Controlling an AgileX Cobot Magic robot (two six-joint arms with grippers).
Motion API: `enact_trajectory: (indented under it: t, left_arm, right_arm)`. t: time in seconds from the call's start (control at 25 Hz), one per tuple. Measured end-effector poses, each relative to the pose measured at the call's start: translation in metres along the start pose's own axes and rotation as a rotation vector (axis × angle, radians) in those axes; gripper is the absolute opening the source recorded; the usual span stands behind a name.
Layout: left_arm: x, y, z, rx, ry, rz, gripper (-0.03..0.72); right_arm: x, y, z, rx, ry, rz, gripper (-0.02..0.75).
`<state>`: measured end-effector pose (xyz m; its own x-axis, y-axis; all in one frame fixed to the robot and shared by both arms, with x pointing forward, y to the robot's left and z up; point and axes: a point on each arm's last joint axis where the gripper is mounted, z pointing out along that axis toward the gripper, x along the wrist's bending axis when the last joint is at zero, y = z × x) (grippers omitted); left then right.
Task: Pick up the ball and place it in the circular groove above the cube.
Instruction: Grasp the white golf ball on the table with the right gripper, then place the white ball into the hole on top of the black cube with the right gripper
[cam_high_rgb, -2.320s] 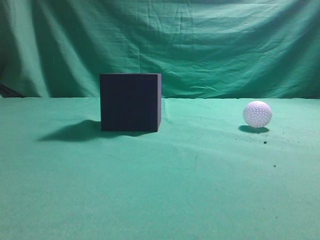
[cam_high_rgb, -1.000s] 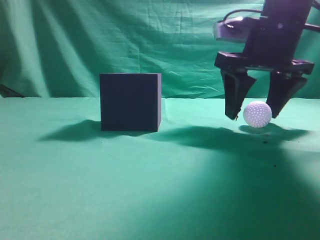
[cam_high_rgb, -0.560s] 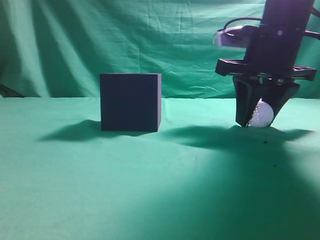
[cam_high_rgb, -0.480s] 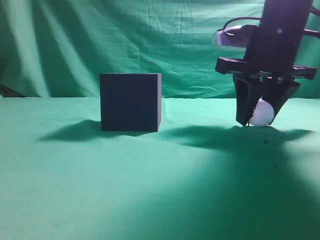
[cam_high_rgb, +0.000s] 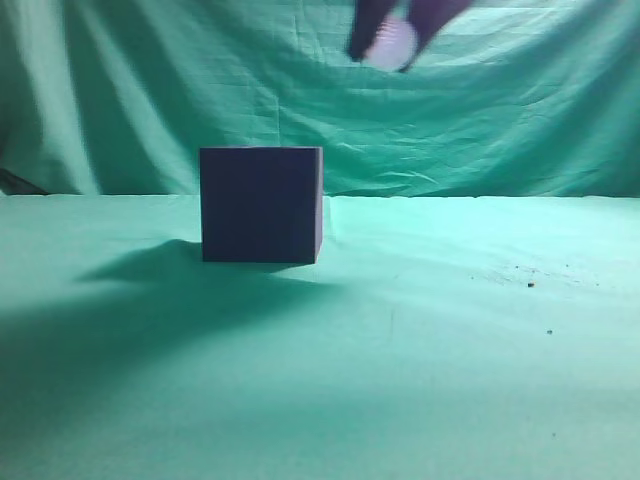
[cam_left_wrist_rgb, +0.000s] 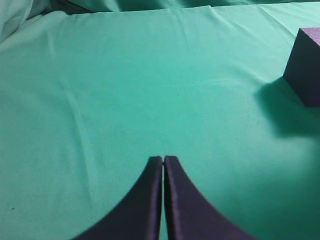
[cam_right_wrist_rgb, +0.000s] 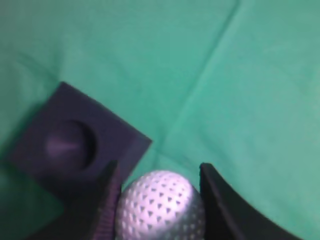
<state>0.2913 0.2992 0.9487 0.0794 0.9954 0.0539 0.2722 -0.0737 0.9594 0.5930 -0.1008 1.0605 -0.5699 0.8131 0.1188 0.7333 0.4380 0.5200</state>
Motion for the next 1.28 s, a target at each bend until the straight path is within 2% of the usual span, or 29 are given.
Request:
enact_trajectory:
  t: [0.16, 0.28, 0.4, 0.68, 1.04, 1.08, 1.16, 1.2, 1.28]
  left_arm:
    - [0.0, 0.0, 0.0, 0.0, 0.0, 0.0, 0.0]
    - [0.0, 0.0, 0.0, 0.0, 0.0, 0.0, 0.0]
    - [0.0, 0.0, 0.0, 0.0, 0.0, 0.0, 0.0]
    - [0.0, 0.0, 0.0, 0.0, 0.0, 0.0, 0.0]
    - [0.0, 0.0, 0.0, 0.0, 0.0, 0.0, 0.0]
    - [0.0, 0.0, 0.0, 0.0, 0.0, 0.0, 0.0]
    - [0.0, 0.0, 0.0, 0.0, 0.0, 0.0, 0.0]
    - [0.0, 0.0, 0.0, 0.0, 0.0, 0.0, 0.0]
    - [0.0, 0.0, 0.0, 0.0, 0.0, 0.0, 0.0]
  right_arm:
    - [0.047, 0.003, 0.014, -0.022, 0.062, -0.101, 0.308]
    - [0.073, 0.002, 0.033, -0.038, 0.09, -0.148, 0.308]
    - [0.079, 0.001, 0.045, -0.038, 0.095, -0.162, 0.308]
    - [0.076, -0.002, 0.073, -0.031, 0.075, -0.168, 0.308]
    - [0.075, -0.001, 0.08, -0.039, 0.068, -0.171, 0.308]
    - [0.075, -0.001, 0.08, -0.041, 0.068, -0.172, 0.376]
    - [0.075, 0.0, 0.08, -0.043, 0.068, -0.172, 0.451]
    - [0.075, 0.0, 0.08, -0.043, 0.068, -0.172, 0.478]
    - [0.075, 0.0, 0.08, -0.043, 0.068, -0.172, 0.483]
